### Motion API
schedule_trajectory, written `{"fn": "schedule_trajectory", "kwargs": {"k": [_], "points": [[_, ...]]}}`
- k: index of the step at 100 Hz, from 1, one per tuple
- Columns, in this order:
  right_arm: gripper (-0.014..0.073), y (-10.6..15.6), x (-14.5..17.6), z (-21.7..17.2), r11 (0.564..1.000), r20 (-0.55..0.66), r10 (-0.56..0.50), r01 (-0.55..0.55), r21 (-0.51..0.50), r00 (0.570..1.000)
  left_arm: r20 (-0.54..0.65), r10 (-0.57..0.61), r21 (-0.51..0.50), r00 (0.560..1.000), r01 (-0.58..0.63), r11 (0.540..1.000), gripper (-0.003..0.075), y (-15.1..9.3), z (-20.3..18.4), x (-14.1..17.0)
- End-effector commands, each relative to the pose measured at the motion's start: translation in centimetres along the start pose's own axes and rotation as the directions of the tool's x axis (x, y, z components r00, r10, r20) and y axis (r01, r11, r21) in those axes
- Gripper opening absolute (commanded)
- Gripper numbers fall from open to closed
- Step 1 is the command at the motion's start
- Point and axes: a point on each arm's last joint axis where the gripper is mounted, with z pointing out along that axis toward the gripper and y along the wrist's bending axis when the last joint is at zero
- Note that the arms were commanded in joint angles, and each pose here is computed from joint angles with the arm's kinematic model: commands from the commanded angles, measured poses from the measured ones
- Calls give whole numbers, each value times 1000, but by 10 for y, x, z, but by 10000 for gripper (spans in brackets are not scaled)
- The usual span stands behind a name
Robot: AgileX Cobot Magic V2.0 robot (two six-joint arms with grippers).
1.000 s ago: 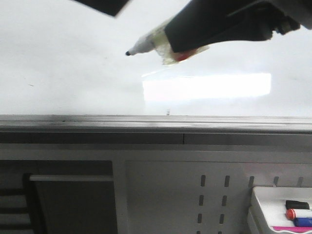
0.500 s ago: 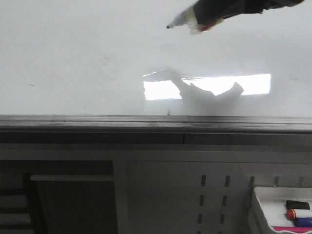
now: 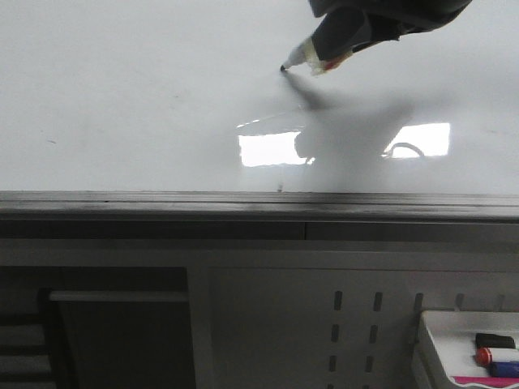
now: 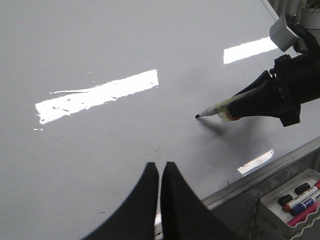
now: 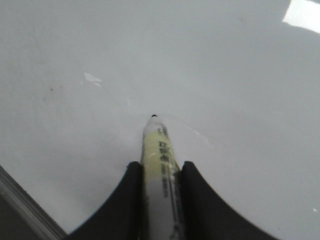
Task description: Write number 4 on whiteboard
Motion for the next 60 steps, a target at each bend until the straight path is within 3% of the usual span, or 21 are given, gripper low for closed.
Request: {"fn": "schedule_trajectory", "kwargs": {"k": [1,40,60], "points": [[-50,-7,-21,-7,999,115,-12,8,36,993,73,-33,-37,997,35,999,-20,4,-1,-13],[-50,-6,-12,5,999,52,34,-35,22,998,74,-33,-38,997,35,999,-20,4,-1,-13],[-50,12,-9,11,999,14,33,-32,-41,999,74,-33,-38,997,35,999,-20,4,-1,-13]]}}
